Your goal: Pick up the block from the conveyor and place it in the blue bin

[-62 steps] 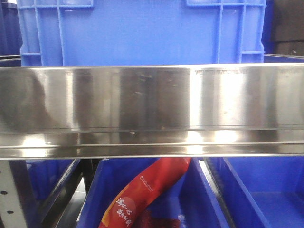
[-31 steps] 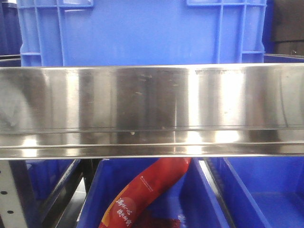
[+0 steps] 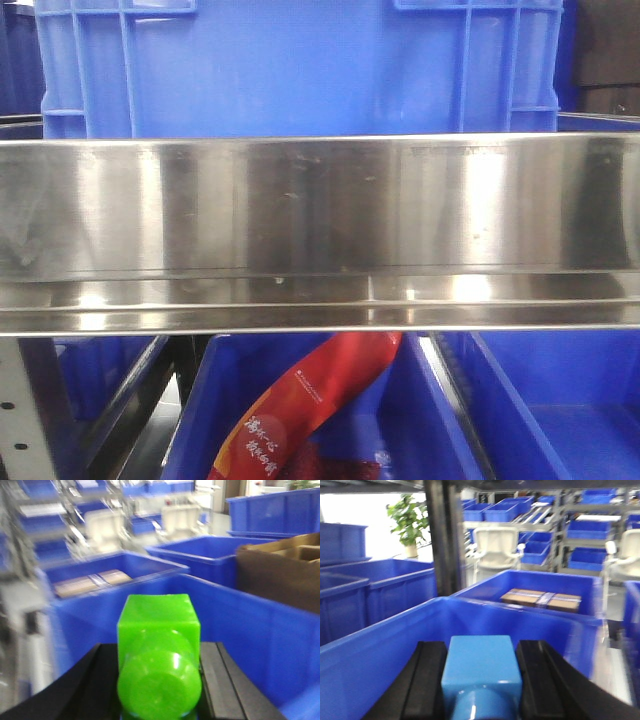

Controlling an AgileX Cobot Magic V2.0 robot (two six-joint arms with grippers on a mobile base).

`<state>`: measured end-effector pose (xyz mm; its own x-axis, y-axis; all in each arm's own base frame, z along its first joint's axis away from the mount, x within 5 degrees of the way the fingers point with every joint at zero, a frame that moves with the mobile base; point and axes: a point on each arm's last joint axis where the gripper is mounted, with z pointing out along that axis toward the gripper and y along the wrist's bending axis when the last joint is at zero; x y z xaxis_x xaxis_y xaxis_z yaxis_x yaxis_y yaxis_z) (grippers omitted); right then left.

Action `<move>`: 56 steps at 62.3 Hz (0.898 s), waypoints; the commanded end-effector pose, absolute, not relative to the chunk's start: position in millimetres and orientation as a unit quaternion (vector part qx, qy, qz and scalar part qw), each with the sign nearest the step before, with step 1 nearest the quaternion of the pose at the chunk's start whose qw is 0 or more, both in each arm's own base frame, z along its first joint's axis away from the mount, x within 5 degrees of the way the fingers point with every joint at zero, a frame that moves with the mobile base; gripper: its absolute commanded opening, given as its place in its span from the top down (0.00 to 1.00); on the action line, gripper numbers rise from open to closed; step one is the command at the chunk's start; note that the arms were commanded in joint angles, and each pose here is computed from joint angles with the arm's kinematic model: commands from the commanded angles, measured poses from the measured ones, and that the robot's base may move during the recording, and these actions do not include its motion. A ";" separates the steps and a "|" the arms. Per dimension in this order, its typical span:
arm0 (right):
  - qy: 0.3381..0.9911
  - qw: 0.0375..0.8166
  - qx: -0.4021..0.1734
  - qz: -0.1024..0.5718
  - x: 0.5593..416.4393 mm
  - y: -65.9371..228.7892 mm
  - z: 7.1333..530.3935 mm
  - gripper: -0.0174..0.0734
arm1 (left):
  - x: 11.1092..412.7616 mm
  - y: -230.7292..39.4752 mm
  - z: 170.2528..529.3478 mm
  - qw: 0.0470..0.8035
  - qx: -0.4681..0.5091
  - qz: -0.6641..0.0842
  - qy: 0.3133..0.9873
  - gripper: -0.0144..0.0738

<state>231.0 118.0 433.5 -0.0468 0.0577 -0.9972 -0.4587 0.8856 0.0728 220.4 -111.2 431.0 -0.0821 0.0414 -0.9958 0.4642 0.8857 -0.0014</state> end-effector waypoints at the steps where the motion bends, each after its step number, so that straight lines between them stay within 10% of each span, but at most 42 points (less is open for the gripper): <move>1: 0.689 0.683 -0.143 0.198 243.1 127.8 432.8 0.98 | 239.0 -124.0 433.2 0.643 0.150 -0.199 0.724 0.96; 19: 0.717 0.655 -0.147 0.188 272.9 143.0 403.3 0.76 | 281.7 -145.6 403.2 0.601 0.156 -0.189 0.761 0.95; 37: 0.730 0.640 -0.152 0.186 272.9 143.5 399.3 0.24 | 285.0 -147.5 397.4 0.590 0.159 -0.187 0.769 0.42; 46: 0.728 0.642 -0.151 0.186 272.0 143.0 401.0 0.26 | 284.3 -147.2 398.3 0.591 0.158 -0.187 0.768 0.31; 56: 0.714 0.657 -0.149 0.191 260.2 137.0 416.2 0.53 | 269.0 -139.9 414.7 0.605 0.158 -0.193 0.756 0.45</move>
